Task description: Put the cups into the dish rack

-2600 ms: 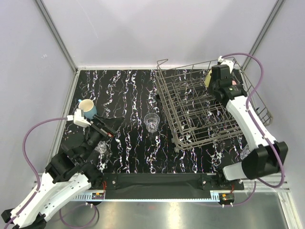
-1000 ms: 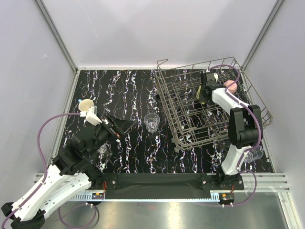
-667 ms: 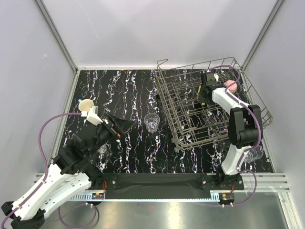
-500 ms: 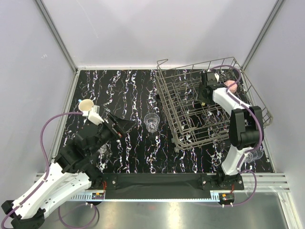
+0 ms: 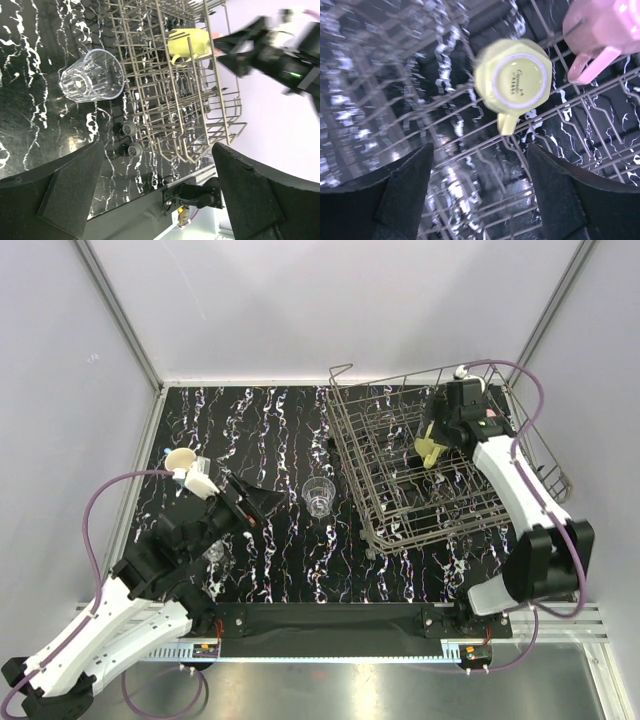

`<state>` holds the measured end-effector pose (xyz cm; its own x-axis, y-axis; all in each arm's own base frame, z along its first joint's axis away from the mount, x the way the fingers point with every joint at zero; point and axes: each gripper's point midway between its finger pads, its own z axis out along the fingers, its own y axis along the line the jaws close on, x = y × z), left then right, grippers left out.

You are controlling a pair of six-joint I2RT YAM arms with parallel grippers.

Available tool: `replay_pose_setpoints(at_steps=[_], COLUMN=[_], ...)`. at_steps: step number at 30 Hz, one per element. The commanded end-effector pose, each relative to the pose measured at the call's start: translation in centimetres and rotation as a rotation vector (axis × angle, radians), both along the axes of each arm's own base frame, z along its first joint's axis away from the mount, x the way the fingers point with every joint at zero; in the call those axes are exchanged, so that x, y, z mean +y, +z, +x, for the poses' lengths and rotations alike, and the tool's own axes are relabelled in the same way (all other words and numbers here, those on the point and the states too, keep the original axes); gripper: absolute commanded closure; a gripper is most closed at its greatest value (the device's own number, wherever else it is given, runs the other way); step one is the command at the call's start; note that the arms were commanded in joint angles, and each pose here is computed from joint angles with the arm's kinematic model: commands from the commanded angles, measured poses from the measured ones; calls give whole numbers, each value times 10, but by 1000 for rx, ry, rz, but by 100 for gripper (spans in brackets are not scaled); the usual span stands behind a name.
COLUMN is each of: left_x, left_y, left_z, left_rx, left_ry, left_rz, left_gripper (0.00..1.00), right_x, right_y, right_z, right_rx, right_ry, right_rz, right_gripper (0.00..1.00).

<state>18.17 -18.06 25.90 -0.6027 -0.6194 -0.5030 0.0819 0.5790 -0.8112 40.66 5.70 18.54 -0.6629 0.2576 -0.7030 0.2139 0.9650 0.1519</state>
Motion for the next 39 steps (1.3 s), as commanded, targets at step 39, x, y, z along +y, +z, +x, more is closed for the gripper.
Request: replay_pose_setpoints(at_steps=[39], left_x=[190], left_y=[-11], left_z=[176], left_rx=[324], left_ry=[570], left_rz=[727], left_gripper=[1], right_x=[37], right_y=[128], right_z=[-114], right_rx=[-274], right_ry=[297], right_rz=[206], right_gripper=[8])
